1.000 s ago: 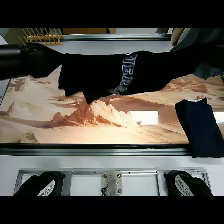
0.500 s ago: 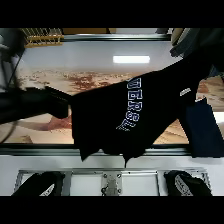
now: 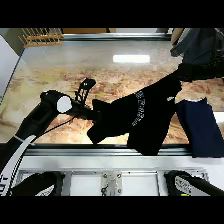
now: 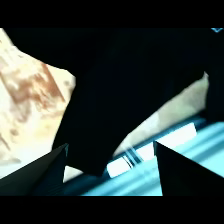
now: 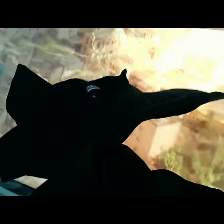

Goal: Fold the clothes and pants, and hang the long-sleeved shirts on hangers.

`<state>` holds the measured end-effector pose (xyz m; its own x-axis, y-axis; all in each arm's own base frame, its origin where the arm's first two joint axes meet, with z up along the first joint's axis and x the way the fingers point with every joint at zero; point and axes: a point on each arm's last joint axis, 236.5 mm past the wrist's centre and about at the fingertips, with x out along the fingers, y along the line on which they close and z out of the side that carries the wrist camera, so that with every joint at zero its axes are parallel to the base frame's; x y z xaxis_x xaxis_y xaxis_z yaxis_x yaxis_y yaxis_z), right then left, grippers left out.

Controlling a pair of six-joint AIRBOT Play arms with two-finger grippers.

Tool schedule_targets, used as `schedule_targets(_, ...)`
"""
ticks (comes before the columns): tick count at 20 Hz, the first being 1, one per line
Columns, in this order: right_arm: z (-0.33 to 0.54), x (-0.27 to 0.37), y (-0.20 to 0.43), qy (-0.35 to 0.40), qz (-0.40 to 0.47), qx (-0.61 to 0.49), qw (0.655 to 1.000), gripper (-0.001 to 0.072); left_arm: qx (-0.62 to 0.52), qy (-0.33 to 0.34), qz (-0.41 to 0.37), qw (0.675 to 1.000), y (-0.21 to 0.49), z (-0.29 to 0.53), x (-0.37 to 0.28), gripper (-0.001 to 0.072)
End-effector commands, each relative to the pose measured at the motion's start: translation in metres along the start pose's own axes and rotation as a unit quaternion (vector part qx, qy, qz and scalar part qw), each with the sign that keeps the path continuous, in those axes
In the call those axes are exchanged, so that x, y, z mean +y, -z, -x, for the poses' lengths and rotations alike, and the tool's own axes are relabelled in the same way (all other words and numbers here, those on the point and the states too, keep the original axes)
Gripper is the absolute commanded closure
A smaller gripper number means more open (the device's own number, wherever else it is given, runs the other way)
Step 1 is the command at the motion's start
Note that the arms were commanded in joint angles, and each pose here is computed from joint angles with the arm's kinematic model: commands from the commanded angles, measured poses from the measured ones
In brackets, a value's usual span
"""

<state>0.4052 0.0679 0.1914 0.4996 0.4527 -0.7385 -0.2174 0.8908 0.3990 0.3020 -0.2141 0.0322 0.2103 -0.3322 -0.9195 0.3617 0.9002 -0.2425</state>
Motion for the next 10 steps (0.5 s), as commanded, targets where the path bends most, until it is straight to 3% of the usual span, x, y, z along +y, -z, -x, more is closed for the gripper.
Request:
schedule_targets(1,-0.007,-0.009,0.011,0.012,-0.001,0.028,1.0,0.0701,-0.079,-0.008,0.073,0.994,-0.044,-0.005,0.047,0.0148)
schedule_targets(6,-0.011,-0.001,0.013,0.006,0.007,0.033,0.999,0.0701,-0.137,0.059,0.277,0.949,-0.091,-0.047,0.129,0.0148)
schedule_targets(10,-0.018,0.012,0.018,-0.004,0.019,0.043,0.999,0.0701,-0.073,0.11,0.303,0.944,-0.1,-0.111,0.133,0.0148)
